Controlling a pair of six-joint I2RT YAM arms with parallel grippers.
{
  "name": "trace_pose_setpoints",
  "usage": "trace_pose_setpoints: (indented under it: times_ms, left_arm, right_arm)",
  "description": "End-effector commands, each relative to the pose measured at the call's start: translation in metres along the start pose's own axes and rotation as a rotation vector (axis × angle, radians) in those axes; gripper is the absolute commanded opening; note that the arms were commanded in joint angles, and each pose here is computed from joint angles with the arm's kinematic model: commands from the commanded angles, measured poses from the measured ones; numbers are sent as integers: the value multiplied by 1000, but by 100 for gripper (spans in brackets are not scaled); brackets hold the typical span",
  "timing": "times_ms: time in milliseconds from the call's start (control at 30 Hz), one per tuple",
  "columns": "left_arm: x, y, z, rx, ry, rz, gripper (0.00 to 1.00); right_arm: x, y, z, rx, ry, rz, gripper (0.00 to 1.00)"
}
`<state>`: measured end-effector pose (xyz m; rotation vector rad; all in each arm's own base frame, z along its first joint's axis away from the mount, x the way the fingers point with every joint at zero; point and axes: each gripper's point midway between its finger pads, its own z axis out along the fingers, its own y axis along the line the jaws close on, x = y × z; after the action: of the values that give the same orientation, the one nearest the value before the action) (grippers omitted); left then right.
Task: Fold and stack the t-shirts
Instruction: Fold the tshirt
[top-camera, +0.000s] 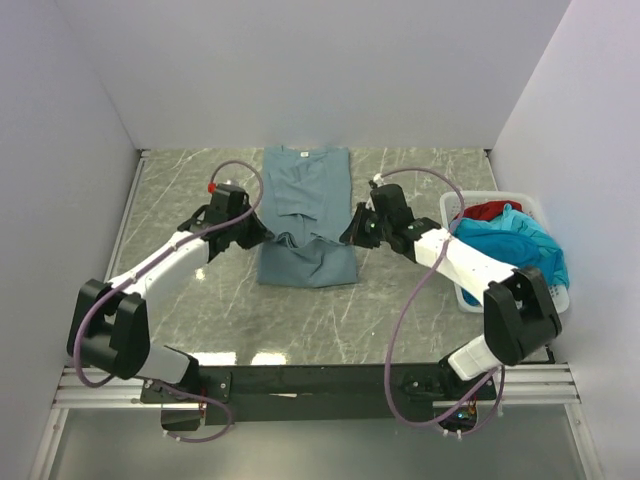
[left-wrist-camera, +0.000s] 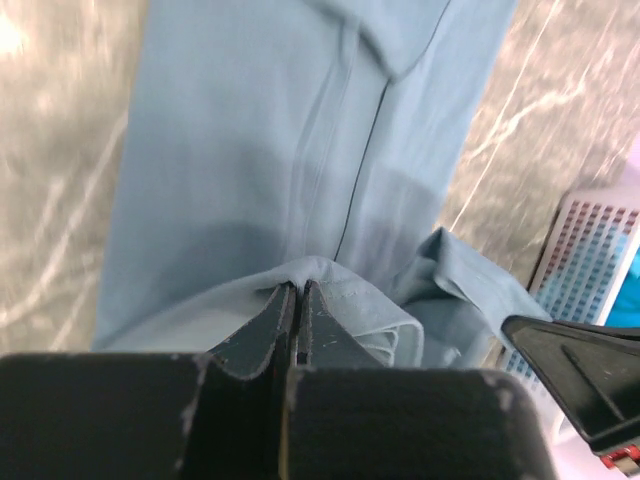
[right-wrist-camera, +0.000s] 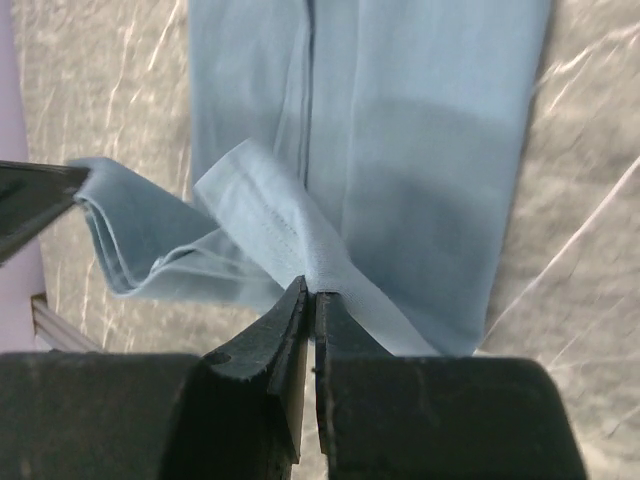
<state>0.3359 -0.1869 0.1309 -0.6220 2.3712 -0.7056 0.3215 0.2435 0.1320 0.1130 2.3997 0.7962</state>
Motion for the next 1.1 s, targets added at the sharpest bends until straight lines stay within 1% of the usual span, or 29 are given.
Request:
trace_pose_setpoints:
  times_ms: [0, 200, 400, 500, 667, 800, 833, 900, 933, 967, 1000, 1033, 1067]
  left_arm:
    - [-34, -25, -3, 81, -62, 62, 1]
    - [-51, -24, 15, 67, -59, 74, 1]
    - [-60, -15, 38, 21, -40, 76, 1]
    - [-64, -8, 48, 2, -37, 70, 1]
    - [-66, 3, 68, -12, -4, 57, 3]
    - [-69, 4, 80, -12, 14, 65, 10]
    - [-67, 7, 83, -18, 22, 68, 14]
    - [-70, 9, 86, -27, 18, 63, 15]
    - [-72, 10, 87, -36, 9, 64, 20]
    - [-75, 11, 88, -41, 3, 62, 24]
    - [-78, 10, 87, -44, -2, 62, 28]
    - [-82, 9, 84, -44, -13, 67, 45]
    - [-86, 7, 82, -41, -24, 66, 57]
  right_arm:
    - [-34, 8, 2, -13, -56, -27, 2]
    - [-53, -3, 21, 14, -45, -12, 3]
    - [-56, -7, 42, 12, 9, -2, 2]
    - [-61, -11, 49, 13, 1, 15, 3]
    - [-67, -28, 61, 87, -13, 51, 3]
    - [-73, -44, 72, 148, -29, 78, 4]
    - [-75, -46, 73, 163, -32, 83, 4]
    - [-77, -52, 78, 190, -37, 88, 9]
    - [-78, -54, 81, 197, -41, 87, 14]
    - [-79, -55, 82, 202, -41, 88, 36]
    - [-84, -56, 85, 204, -43, 88, 42]
    - [-81, -59, 84, 230, -26, 92, 50]
    - [-83, -59, 84, 239, -24, 88, 57]
